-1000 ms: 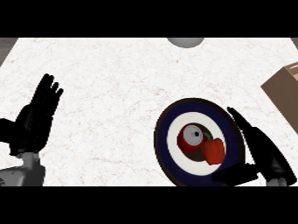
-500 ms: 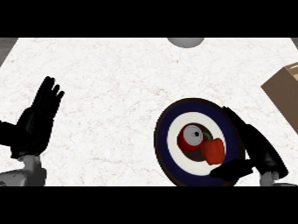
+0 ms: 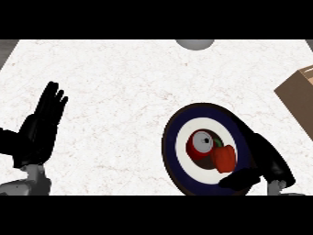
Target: Pick the bell pepper from the plate and place it in the cardboard box
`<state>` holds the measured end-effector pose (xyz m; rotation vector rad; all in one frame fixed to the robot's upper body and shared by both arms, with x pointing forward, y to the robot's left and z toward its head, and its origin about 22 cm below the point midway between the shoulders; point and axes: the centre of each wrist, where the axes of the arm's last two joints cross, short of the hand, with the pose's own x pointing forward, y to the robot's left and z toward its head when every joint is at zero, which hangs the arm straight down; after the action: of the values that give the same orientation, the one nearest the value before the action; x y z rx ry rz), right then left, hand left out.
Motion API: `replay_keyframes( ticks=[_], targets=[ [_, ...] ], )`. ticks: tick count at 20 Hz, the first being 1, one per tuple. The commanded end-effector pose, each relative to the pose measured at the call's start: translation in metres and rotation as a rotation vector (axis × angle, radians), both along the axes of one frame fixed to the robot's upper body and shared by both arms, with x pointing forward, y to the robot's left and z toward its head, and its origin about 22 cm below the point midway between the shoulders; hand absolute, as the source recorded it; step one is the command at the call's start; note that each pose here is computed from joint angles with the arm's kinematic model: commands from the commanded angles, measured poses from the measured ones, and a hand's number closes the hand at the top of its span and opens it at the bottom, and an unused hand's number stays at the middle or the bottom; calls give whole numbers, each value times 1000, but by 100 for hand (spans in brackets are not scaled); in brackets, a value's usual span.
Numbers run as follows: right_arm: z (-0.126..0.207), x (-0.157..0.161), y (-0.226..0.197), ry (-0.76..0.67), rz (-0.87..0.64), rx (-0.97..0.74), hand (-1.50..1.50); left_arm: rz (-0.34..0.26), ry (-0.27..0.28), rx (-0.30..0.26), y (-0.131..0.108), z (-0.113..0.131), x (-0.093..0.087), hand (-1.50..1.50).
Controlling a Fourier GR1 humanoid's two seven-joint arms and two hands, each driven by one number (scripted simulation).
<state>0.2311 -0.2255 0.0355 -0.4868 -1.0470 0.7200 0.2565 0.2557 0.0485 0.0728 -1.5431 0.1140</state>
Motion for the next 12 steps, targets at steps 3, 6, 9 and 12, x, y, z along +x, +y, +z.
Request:
replay_keyframes(
  ticks=[3,6,9,12],
  targets=[
    [-17,7,21,-3,6,7,-150,8,1,12,-1,-1,20,0],
    [1,2,9,-17,14,-11,-150,3,-1,11,20,10,2,0],
    [-14,-7,3,-4,22,-5,-150,21,-13,-12,8,19,3,0],
    [-24,5,32,-38,40,-15,150,-19,5,0,22,18,8,0]
  ],
)
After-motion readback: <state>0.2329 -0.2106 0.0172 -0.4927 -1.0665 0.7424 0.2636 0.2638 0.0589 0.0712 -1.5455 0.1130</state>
